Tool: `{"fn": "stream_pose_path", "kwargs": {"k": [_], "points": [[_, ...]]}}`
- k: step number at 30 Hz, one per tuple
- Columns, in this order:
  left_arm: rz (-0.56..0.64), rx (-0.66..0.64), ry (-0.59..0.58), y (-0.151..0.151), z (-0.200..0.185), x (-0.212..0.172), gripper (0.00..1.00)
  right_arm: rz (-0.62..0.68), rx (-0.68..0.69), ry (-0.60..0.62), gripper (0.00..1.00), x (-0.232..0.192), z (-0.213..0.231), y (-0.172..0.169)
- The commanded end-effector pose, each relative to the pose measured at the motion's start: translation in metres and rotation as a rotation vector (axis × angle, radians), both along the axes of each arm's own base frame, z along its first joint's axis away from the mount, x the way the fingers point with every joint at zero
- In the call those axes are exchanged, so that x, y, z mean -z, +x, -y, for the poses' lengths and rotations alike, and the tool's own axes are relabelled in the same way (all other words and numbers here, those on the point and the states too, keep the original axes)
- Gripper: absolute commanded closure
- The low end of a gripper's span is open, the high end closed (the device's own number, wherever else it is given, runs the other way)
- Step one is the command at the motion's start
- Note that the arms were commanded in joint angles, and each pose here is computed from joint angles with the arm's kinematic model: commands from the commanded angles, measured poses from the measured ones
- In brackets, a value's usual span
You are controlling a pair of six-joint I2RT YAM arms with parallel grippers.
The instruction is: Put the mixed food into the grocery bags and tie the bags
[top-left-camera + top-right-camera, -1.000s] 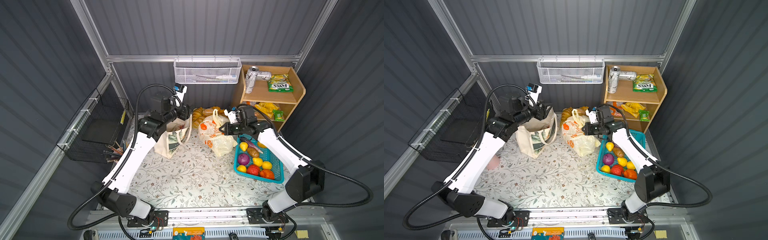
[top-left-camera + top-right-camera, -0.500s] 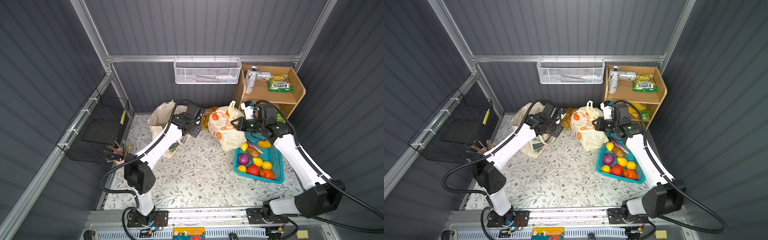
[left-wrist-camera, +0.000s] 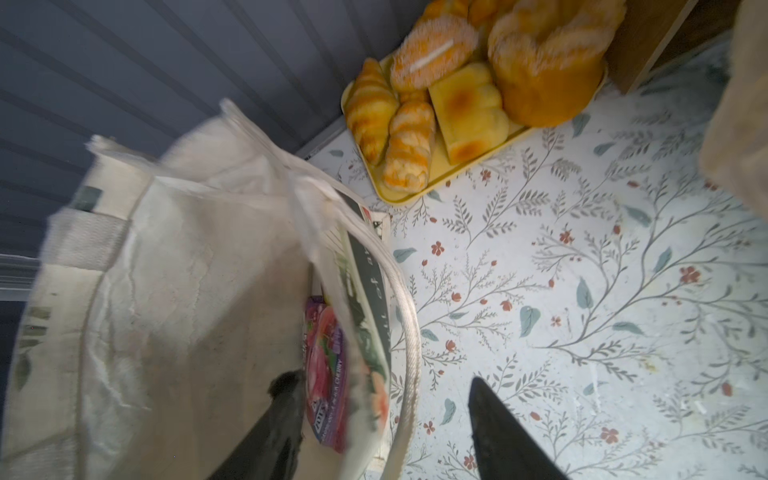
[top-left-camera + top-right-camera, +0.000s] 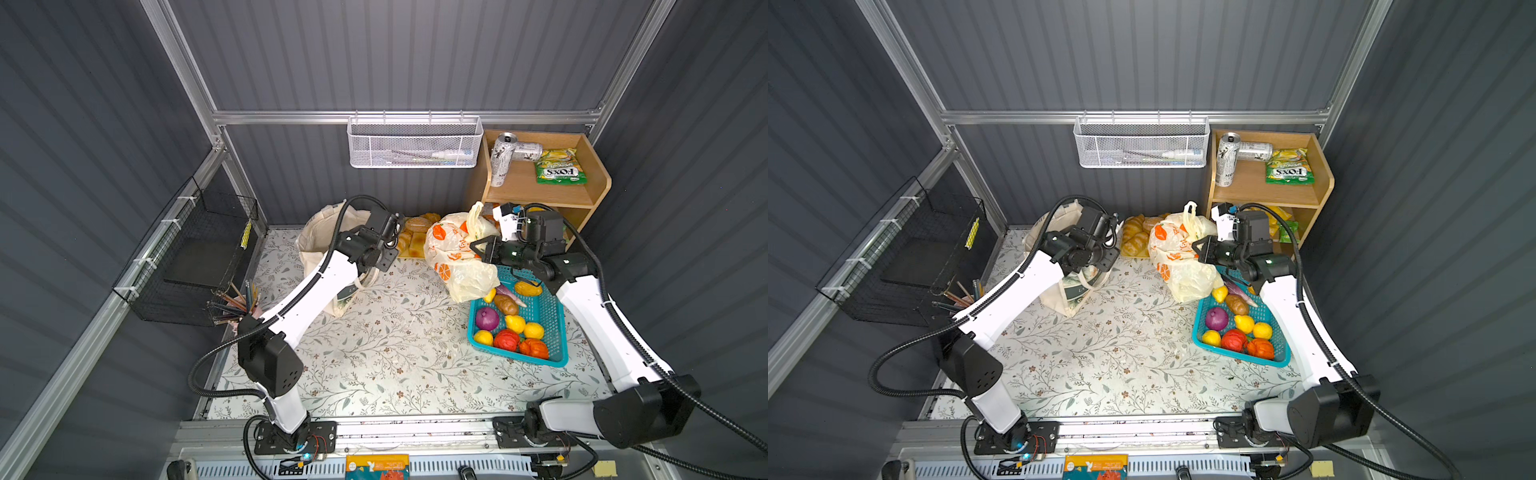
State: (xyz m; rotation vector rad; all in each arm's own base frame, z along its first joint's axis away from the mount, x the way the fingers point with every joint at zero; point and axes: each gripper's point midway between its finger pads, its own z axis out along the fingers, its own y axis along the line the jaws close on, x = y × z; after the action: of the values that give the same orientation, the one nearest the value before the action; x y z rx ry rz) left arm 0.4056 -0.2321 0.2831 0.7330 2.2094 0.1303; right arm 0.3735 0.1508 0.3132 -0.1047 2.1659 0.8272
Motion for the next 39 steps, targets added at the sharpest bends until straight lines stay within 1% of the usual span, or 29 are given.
{"fn": "stream_pose_path", "kwargs": {"k": [1, 4, 6, 11, 13, 14, 15, 16, 17, 18, 19, 22, 26, 31, 39], "points": [[0.065, 0.016, -0.079, -0.001, 0.006, -0.042, 0.36, 0.001, -0.015, 0.023, 1.00, 0.001, -0.003, 0.000], [0.017, 0.017, -0.022, 0.001, 0.005, -0.023, 0.35, -0.004, -0.016, 0.032, 1.00, 0.003, -0.004, 0.001], [-0.031, 0.011, 0.014, 0.001, 0.004, -0.004, 0.35, -0.006, -0.016, 0.034, 1.00, 0.004, -0.004, 0.002], [-0.100, -0.030, 0.097, 0.000, -0.007, 0.040, 0.33, -0.002, -0.010, 0.026, 1.00, 0.001, -0.002, 0.000], [-0.115, -0.049, 0.127, 0.000, -0.012, 0.051, 0.33, 0.000, -0.010, 0.026, 1.00, -0.001, -0.001, 0.000], [-0.118, -0.057, 0.135, 0.001, -0.014, 0.055, 0.36, 0.003, -0.009, 0.026, 1.00, -0.003, 0.000, 0.000], [-0.122, -0.058, 0.135, 0.001, -0.014, 0.057, 0.45, 0.007, -0.009, 0.026, 1.00, -0.005, 0.000, -0.001], [-0.123, -0.056, 0.133, 0.002, -0.014, 0.058, 0.57, 0.011, -0.010, 0.027, 1.00, -0.007, 0.000, -0.001], [-0.126, -0.053, 0.131, 0.002, -0.014, 0.059, 0.72, 0.015, -0.009, 0.029, 1.00, -0.009, 0.000, -0.001], [-0.133, -0.042, 0.123, 0.001, -0.012, 0.060, 0.89, 0.019, -0.008, 0.031, 1.00, -0.011, 0.000, -0.002], [-0.139, -0.029, 0.115, 0.000, -0.010, 0.060, 1.00, 0.022, -0.007, 0.032, 1.00, -0.013, 0.000, -0.002], [-0.176, 0.016, 0.066, -0.008, 0.001, 0.060, 1.00, 0.033, -0.006, 0.039, 1.00, -0.020, 0.000, -0.003], [-0.226, 0.087, -0.092, -0.028, 0.028, 0.046, 1.00, 0.050, -0.011, 0.049, 1.00, -0.031, 0.000, -0.004], [-0.228, 0.152, -0.175, -0.054, 0.061, 0.029, 1.00, 0.079, 0.004, 0.045, 1.00, -0.045, 0.002, -0.002], [-0.215, 0.235, -0.303, -0.080, 0.116, 0.009, 1.00, 0.091, 0.065, 0.040, 1.00, -0.051, 0.014, 0.005]]}}
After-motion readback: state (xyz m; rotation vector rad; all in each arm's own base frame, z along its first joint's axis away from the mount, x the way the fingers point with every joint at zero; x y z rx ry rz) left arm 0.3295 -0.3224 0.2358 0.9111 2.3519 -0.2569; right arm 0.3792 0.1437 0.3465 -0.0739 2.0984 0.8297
